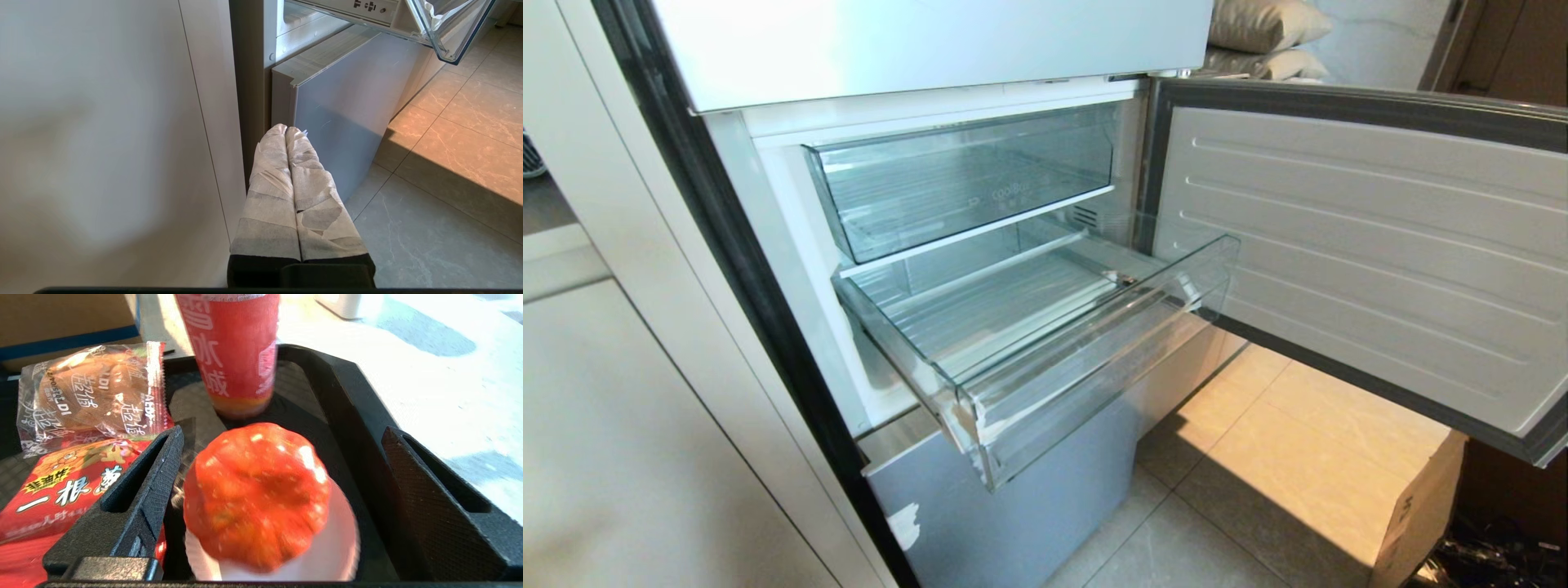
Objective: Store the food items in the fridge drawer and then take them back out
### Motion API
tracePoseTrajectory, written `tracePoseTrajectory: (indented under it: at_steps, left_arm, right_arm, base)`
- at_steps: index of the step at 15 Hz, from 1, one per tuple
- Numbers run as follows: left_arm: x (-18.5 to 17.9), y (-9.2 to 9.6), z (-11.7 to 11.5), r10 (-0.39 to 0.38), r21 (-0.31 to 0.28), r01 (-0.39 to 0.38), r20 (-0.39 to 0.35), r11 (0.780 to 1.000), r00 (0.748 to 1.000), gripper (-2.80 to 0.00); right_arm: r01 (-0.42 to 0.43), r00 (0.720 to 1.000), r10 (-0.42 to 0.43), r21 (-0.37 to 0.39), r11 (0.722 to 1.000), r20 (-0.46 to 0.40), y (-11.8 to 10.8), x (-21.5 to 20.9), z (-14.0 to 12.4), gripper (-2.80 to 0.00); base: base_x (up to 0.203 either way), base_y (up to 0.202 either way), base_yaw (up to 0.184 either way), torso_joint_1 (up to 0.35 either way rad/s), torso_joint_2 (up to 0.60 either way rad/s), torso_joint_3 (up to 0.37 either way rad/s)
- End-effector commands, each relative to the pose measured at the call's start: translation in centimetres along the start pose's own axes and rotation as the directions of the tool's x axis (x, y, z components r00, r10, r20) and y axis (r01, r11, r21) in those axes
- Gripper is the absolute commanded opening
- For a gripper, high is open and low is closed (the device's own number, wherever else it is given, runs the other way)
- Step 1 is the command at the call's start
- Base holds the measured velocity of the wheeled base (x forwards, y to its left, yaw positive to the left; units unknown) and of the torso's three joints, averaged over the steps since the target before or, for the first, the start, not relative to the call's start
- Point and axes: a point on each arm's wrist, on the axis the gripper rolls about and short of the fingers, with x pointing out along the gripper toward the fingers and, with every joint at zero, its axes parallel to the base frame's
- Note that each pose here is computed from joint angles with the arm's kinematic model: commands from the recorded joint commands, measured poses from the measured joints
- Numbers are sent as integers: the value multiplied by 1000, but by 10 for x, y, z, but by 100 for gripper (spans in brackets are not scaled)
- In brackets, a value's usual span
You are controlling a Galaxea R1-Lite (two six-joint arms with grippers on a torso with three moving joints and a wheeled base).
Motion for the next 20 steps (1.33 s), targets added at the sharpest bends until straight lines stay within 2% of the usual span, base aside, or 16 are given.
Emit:
tracePoseTrajectory:
  at_steps: [1, 6, 15, 20]
  left_arm:
    - [0, 0, 0, 1, 0, -1, 0, 1000, 1000, -280]
    - [0, 0, 0, 1, 0, -1, 0, 1000, 1000, -280]
    - [0, 0, 0, 0, 0, 0, 0, 1000, 1000, -280]
    - [0, 0, 0, 1, 0, -1, -1, 1000, 1000, -280]
  right_arm:
    - [-17, 1000, 17, -1, 1000, 3, -1, 10, -13, 0]
    - [-66, 998, 66, 3, 998, -15, 0, 11, -20, 0]
    - [-78, 995, 79, 11, 997, -55, 6, 15, -35, 0]
    - [-77, 996, 77, 15, 997, -45, 5, 15, -32, 0]
  base:
    - [0, 0, 0, 0, 0, 0]
    - [0, 0, 0, 0, 0, 0]
    - [0, 0, 0, 0, 0, 0]
    - [0, 0, 0, 0, 0, 0]
